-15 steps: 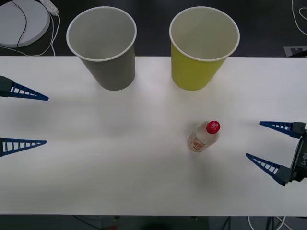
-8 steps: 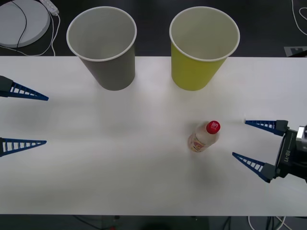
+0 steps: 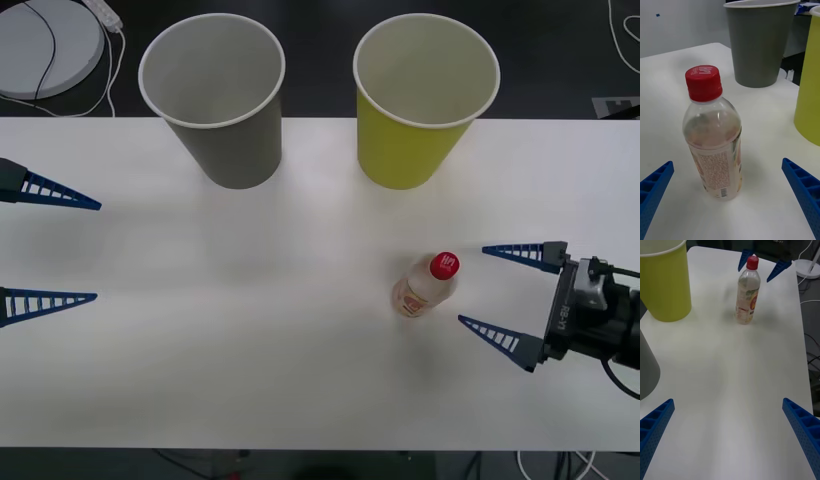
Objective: Put the can into the green bin and the plastic bottle into the gray bin
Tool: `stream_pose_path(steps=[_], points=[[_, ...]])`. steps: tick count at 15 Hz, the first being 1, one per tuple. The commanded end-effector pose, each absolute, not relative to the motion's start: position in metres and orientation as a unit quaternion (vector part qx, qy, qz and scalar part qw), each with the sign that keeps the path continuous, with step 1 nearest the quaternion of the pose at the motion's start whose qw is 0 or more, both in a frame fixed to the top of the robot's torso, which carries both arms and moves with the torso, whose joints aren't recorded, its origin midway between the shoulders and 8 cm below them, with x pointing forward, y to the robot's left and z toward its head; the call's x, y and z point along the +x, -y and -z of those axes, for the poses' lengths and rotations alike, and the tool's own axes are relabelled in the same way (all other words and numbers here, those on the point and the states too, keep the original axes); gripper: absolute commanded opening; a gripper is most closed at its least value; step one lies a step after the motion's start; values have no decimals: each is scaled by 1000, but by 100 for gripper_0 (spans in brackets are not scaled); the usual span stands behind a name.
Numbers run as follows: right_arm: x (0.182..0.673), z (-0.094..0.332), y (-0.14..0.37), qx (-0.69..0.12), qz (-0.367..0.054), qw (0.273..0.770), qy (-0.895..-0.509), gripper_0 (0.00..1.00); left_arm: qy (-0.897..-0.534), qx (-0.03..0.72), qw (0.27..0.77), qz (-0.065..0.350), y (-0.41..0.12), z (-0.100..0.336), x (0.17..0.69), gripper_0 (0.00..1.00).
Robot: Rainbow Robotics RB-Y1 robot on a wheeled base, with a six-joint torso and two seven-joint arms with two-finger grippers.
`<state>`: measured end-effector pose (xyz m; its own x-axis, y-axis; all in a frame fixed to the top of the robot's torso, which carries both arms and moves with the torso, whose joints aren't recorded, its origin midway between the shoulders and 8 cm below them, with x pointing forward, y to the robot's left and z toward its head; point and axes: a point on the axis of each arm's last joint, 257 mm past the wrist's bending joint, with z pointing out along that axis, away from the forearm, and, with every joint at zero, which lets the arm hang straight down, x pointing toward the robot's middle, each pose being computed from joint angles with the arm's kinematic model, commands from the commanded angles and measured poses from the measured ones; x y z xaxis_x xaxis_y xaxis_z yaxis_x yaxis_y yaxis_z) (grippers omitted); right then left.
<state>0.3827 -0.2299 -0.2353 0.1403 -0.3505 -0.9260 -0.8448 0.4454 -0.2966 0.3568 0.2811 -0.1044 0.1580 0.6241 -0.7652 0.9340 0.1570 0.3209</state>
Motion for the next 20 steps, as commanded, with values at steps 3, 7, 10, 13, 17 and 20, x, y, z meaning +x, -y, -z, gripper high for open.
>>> stream_pose_path(steps=[3,7,10,13,17,20], points=[[386,242,210,-494,-218,575,-615,100,-624,624,435,178,-281,104,357,100],[391,243,197,-496,-221,576,-611,100,-624,624,435,178,-281,104,357,100],[400,247,187,-494,-226,578,-609,100,-624,624,435,178,-281,104,357,100],[406,252,179,-495,-230,576,-608,100,-624,624,435,178,-281,104,357,100],[405,254,169,-500,-237,575,-603,100,-624,624,435,178,-281,104,357,100],[403,253,160,-505,-243,574,-597,100,-624,624,435,178,-281,104,357,100]])
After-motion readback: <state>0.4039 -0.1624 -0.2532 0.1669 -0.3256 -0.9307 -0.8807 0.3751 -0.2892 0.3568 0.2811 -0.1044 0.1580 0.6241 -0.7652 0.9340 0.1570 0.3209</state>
